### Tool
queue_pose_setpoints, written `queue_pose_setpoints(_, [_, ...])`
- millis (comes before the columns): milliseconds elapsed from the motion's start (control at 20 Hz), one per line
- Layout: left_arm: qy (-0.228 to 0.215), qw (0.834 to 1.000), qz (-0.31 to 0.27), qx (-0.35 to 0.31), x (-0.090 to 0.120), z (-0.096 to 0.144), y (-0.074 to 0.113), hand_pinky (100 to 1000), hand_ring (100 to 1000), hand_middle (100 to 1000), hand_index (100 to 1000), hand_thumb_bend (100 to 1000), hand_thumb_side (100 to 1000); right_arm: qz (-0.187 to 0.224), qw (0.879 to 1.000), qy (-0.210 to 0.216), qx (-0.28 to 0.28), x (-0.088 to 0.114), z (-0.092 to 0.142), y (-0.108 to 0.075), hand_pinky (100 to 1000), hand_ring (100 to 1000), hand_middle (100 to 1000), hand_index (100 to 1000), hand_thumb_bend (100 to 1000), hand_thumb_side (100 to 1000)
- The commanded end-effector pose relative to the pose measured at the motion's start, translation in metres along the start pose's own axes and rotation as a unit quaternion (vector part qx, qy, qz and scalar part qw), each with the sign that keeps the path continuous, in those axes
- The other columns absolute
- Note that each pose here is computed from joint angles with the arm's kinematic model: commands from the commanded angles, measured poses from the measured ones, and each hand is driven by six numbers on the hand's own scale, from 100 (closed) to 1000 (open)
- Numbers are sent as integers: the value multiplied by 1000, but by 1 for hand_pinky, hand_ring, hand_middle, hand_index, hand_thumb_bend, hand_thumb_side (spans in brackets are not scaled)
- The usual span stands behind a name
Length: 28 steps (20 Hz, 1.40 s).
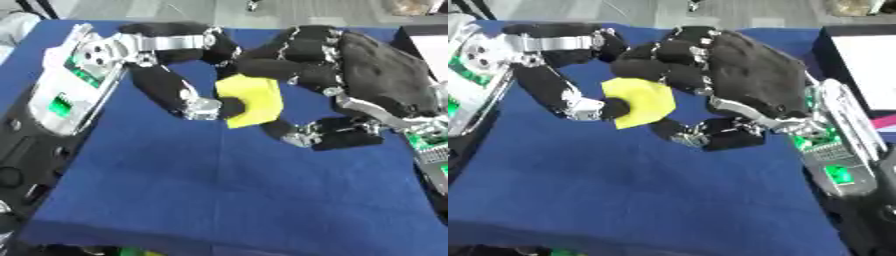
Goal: Pick up the objects with one hand, pass them to the other hand, and then place them into the box on the other side of the table.
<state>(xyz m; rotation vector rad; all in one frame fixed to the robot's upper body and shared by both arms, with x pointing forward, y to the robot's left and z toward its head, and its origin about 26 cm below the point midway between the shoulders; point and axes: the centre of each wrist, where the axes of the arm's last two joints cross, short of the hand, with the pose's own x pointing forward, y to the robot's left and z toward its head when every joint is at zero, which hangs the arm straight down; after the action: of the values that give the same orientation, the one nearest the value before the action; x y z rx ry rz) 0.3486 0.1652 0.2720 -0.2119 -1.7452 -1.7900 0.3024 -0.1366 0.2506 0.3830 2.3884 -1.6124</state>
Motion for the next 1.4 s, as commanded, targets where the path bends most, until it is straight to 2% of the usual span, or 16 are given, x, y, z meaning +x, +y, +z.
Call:
queue_pose_setpoints(50, [-6, 1000, -22, 9, 10, 4, 9, 676, 450, 387, 639, 100, 521, 16, 1000, 2, -2, 0, -1, -8, 720, 718, 815, 956, 225, 100])
queue_pose_setpoints(200, [-7, 1000, -23, 9, 10, 4, 10, 676, 450, 387, 639, 100, 521, 17, 1000, 5, -3, 0, -1, -8, 712, 712, 798, 954, 213, 100])
queue_pose_setpoints(350, [-6, 1000, -23, 8, 9, 3, 10, 677, 452, 389, 641, 100, 523, 14, 1000, 9, -8, 0, -1, -7, 697, 698, 738, 944, 195, 100])
queue_pose_setpoints(500, [-6, 1000, -22, 7, 8, 3, 10, 679, 459, 398, 650, 100, 525, 10, 1000, 14, -20, 0, -2, -7, 665, 671, 594, 920, 163, 100])
queue_pose_setpoints(650, [-6, 1000, -20, 7, 7, 3, 10, 683, 468, 414, 664, 100, 539, 4, 999, 22, -39, -1, -2, -7, 644, 656, 539, 898, 124, 100])
queue_pose_setpoints(800, [-6, 1000, -16, 10, 6, 4, 10, 698, 503, 467, 708, 100, 637, 1, 998, 28, -53, -2, -1, -5, 642, 649, 507, 887, 100, 100])
queue_pose_setpoints(850, [-6, 1000, -15, 11, 5, 4, 10, 701, 510, 475, 718, 119, 665, 0, 998, 29, -56, -2, -1, -5, 643, 649, 505, 886, 100, 100])
queue_pose_setpoints(900, [-6, 1000, -14, 12, 5, 4, 11, 708, 529, 496, 738, 202, 752, 0, 998, 29, -59, -2, -1, -5, 646, 650, 500, 884, 100, 100])
queue_pose_setpoints(950, [-6, 1000, -13, 13, 5, 5, 11, 710, 535, 503, 744, 233, 780, 0, 998, 28, -62, -2, -1, -4, 646, 650, 499, 884, 100, 100])
queue_pose_setpoints(1000, [-6, 1000, -11, 15, 4, 5, 11, 721, 561, 532, 773, 345, 881, 0, 998, 27, -65, -2, -1, -4, 652, 652, 497, 882, 100, 100])
queue_pose_setpoints(1050, [-8, 1000, -9, 16, 3, 6, 11, 726, 572, 549, 788, 384, 914, 0, 997, 26, -66, -2, -1, -4, 656, 654, 497, 883, 100, 100])
queue_pose_setpoints(1100, [-9, 1000, -7, 17, 3, 6, 11, 748, 614, 602, 827, 462, 980, 0, 997, 24, -67, -3, -1, -4, 663, 658, 498, 883, 100, 100])
queue_pose_setpoints(1400, [-21, 999, 9, 23, -2, 10, 12, 796, 704, 717, 888, 591, 1000, 2, 997, 18, -76, -3, 0, -5, 676, 660, 494, 883, 100, 100])
